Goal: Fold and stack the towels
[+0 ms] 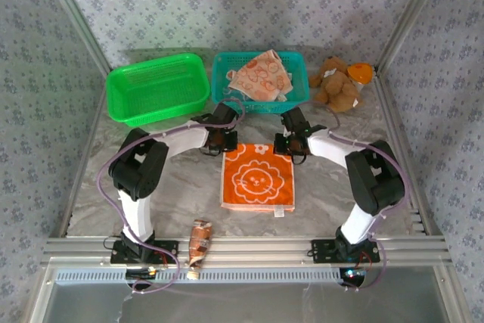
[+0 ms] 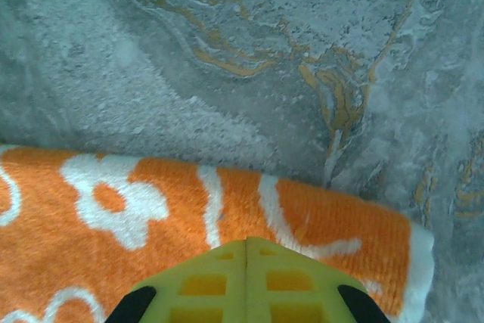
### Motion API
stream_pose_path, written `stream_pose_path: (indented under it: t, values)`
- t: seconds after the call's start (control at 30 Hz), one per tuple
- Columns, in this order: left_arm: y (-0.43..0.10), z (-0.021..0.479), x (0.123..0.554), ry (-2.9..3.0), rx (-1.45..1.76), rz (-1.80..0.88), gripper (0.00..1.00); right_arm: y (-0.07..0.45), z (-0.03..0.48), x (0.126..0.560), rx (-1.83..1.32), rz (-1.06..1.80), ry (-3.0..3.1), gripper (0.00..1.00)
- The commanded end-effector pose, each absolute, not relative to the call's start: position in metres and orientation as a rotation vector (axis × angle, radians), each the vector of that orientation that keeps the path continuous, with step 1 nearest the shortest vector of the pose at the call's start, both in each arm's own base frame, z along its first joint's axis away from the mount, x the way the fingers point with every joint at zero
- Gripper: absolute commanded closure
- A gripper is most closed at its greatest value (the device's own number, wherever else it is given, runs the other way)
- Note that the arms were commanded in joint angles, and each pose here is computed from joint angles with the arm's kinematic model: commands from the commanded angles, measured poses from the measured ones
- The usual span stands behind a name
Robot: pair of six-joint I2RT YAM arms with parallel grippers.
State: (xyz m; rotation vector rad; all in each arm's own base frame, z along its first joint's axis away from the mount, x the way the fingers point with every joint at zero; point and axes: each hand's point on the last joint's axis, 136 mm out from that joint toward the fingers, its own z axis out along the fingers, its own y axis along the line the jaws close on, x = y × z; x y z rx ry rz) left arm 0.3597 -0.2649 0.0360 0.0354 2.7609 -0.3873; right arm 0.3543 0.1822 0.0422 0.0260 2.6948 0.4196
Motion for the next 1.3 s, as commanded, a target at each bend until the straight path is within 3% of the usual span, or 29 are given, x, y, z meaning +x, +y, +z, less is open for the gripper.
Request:
stream_pose_path:
  t: [0.0, 0.5, 0.8, 1.03, 1.27]
  values:
    - [-0.244, 0.025, 0.363, 2.777, 0.038, -0.267, 0.94, 0.177, 0.035, 0.364, 0.012, 0.402, 2.704, 0.96]
    - [-0.225, -0.01, 0.353, 2.848, 0.013, -0.163, 0.95, 0.146, 0.017, 0.367, 0.048, 0.356, 2.741, 0.91]
    - [-0.221, -0.005, 0.353, 2.835, 0.008, -0.16, 0.96, 0.119, 0.029, 0.37, 0.112, 0.315, 2.698, 0.9]
    - [-0.231, 0.01, 0.361, 2.82, 0.029, -0.205, 0.94, 0.131, 0.023, 0.373, 0.083, 0.363, 2.739, 0.9]
    - [-0.241, 0.06, 0.378, 2.737, 0.062, -0.275, 0.8, 0.132, 0.066, 0.383, 0.08, 0.379, 2.654, 0.78]
